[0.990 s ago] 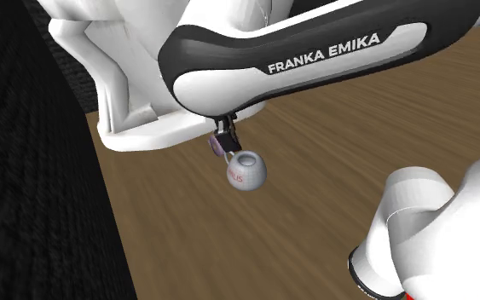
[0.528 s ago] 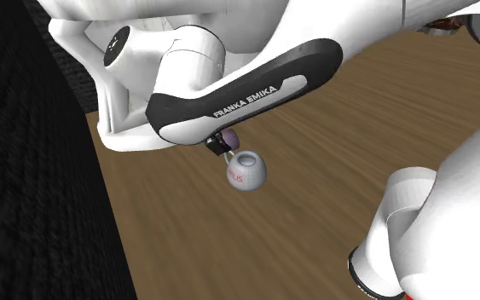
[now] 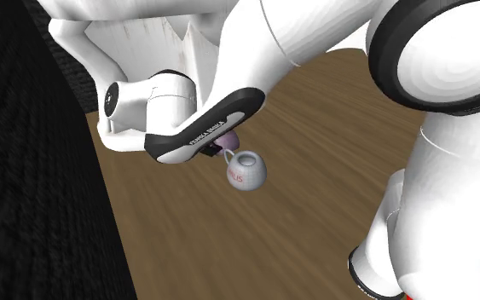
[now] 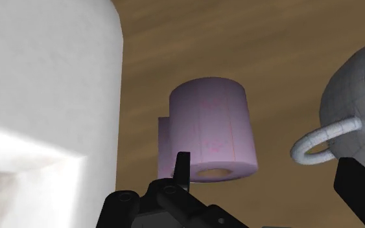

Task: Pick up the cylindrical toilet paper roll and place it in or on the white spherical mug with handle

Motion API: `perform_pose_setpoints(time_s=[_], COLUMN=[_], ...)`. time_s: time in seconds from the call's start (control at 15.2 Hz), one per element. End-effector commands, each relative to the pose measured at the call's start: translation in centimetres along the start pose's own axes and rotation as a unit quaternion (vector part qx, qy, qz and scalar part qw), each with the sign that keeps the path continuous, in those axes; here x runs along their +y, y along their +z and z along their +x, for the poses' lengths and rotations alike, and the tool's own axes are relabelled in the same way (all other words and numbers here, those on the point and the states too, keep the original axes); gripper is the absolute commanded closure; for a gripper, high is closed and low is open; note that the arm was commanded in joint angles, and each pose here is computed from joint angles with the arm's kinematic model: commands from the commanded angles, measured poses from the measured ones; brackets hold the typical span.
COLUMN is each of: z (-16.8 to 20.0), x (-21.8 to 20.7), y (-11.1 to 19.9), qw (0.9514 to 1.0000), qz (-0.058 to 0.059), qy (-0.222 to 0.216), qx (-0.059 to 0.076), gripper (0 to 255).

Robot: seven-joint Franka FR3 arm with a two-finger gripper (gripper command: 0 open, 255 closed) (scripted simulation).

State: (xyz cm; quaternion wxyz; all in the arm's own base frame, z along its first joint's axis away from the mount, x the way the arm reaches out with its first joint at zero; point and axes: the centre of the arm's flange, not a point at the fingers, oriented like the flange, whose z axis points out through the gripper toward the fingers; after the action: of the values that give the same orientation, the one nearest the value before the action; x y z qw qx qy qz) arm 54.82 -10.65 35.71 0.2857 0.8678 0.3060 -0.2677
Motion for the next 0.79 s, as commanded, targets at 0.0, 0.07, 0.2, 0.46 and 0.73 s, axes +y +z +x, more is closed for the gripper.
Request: perform_pose_setpoints(time_s=[0.0,0.07,0.2,0.46,0.73], z=[2.0,3.0,3.1,3.0,2.9], x=[0.9,1.3,1.4,1.5,1.6], y=[1.8,2.6,3.3,5.4,6.7], qw=[0.9995,0.9990,0.9989,0.9989,0.9989], qz=[-0.015,-0.022,-0.023,-0.023,-0.023], qy=[-0.019,-0.028,-0.029,-0.029,-0.029], qx=[-0.019,-0.028,-0.029,-0.029,-0.029], gripper=[0,0,0,0,0])
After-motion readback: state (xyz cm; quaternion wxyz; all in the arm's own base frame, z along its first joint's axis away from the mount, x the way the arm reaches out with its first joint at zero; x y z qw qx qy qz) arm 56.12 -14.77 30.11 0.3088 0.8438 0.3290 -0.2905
